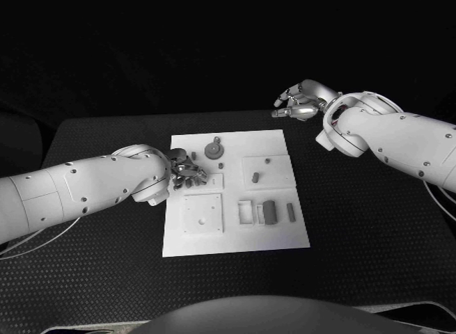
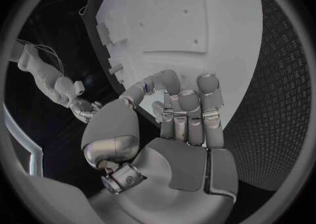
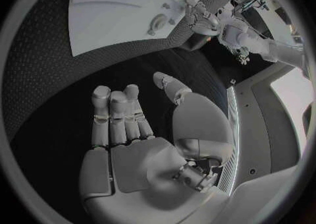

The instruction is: Assemble the parts on the task board

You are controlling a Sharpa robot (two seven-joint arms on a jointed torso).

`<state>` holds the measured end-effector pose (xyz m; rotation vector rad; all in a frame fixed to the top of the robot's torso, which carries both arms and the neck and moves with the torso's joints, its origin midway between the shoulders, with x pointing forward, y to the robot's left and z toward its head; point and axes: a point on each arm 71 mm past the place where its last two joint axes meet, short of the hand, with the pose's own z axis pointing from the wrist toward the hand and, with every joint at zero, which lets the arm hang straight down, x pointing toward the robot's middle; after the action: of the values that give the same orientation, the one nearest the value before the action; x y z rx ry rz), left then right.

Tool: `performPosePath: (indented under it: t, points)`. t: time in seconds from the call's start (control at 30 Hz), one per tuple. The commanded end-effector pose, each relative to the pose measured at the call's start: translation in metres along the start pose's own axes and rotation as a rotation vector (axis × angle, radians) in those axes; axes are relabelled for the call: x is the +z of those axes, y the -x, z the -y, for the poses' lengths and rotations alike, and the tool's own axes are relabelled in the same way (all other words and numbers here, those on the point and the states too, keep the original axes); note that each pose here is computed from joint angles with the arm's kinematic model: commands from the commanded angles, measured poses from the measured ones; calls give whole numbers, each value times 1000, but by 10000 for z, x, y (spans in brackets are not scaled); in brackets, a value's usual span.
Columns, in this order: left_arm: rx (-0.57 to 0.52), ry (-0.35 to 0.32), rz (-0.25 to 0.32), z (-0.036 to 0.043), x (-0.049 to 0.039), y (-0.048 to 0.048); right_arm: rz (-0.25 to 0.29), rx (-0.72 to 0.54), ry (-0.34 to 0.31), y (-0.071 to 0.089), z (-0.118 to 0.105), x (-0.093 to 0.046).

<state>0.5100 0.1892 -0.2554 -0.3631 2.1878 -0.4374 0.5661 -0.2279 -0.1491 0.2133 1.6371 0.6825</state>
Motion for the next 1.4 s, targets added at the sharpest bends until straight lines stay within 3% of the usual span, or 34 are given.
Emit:
performPosePath:
  t: [0.03, 0.53, 1.07, 1.4]
  points:
    - [0, -5, -48, -10, -6, -34, -11, 0, 8, -14, -8, 2]
    - [0, 5, -56, -15, 22, 46, -12, 0, 7, -23, -4, 3]
    - [34, -8, -80, 73, 44, -2, -13, 1, 8, -27, -11, 4]
    - [54, -11, -67, 89, 45, -2, -13, 1, 7, -25, -7, 3]
